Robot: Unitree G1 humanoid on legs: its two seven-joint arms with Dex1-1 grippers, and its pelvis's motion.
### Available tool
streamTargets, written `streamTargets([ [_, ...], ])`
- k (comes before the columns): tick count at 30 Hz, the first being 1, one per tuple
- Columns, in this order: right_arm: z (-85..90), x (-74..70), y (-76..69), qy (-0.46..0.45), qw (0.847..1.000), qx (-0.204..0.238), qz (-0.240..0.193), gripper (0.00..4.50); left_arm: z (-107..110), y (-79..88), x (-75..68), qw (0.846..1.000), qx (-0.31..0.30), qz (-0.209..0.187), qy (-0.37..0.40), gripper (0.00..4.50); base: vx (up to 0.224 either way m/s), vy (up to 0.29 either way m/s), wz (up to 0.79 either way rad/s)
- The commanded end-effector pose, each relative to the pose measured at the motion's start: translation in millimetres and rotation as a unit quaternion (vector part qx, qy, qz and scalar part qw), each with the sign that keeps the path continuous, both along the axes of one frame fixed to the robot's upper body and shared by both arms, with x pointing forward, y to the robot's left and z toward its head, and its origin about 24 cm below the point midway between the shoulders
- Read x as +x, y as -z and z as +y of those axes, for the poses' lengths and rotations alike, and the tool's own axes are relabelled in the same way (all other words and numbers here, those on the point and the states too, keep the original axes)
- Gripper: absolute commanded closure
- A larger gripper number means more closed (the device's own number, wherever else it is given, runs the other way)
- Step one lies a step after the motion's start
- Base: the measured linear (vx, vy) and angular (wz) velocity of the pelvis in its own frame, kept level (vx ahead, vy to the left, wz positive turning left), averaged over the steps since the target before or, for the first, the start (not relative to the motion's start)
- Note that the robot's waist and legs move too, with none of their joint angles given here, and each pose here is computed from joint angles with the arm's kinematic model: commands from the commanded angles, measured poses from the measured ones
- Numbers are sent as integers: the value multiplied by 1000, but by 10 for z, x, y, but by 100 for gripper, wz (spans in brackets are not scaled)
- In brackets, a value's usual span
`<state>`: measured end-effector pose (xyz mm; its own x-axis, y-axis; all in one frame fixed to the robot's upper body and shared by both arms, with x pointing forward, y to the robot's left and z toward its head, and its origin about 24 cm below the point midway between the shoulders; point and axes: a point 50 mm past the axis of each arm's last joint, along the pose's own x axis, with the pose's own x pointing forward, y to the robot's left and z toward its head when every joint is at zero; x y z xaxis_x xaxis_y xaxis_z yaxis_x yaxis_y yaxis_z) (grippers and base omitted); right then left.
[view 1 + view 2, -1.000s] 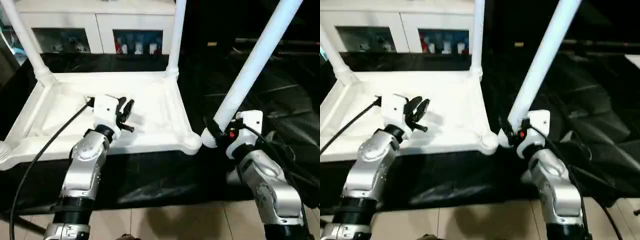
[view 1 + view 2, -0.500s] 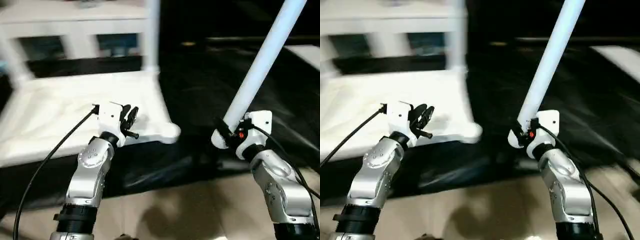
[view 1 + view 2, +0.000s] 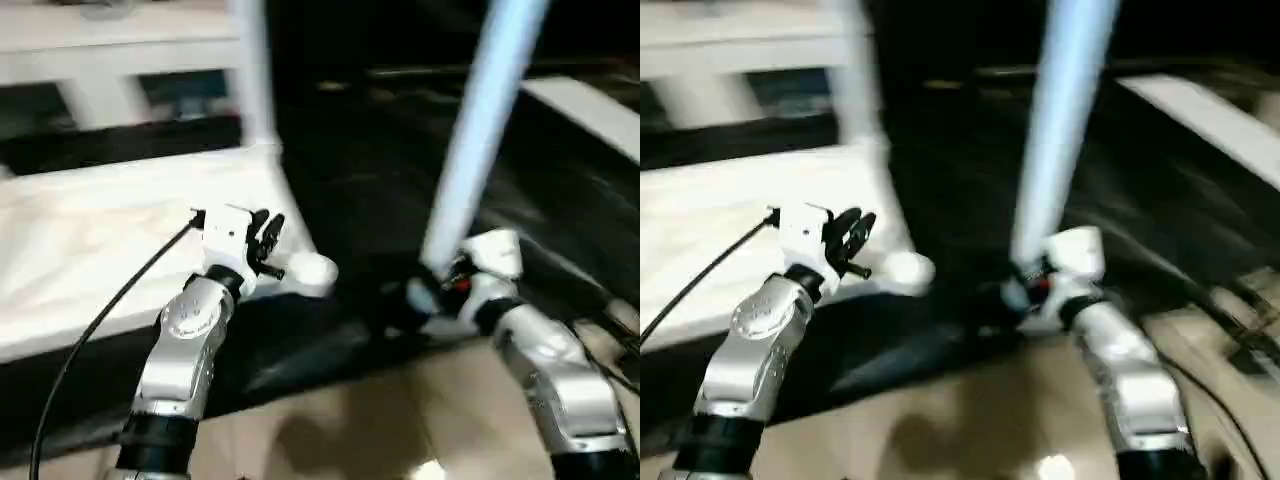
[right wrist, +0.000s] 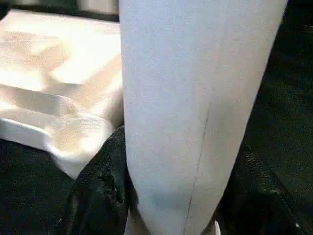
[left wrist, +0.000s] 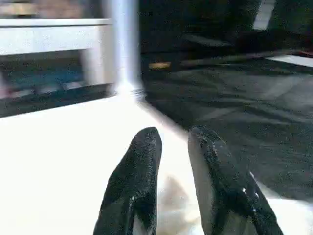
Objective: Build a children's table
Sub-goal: Move to table
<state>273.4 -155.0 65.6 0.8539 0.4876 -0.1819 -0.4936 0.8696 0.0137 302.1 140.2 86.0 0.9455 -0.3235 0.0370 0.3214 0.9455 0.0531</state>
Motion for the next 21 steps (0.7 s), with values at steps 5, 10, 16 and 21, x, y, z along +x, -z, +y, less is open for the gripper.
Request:
streamTargets([
  [5, -15, 1, -53, -4, 1000, 18, -14, 261, 24, 19, -26, 1000, -3, 5, -10, 331, 193, -8, 64],
  [10, -90, 16, -68, 19, 999, 9, -29, 261, 8, -4, -41, 1000, -20, -6, -6, 331, 111, -81, 23],
  [16, -236, 67, -197, 90, 993, 48, -63, 261, -29, 20, -22, 1000, 1, 1, 0, 331, 19, -17, -2],
  [21, -304, 87, -271, 115, 987, 69, -83, 261, -51, 19, -7, 1000, -7, 5, 9, 331, -30, -119, 22],
])
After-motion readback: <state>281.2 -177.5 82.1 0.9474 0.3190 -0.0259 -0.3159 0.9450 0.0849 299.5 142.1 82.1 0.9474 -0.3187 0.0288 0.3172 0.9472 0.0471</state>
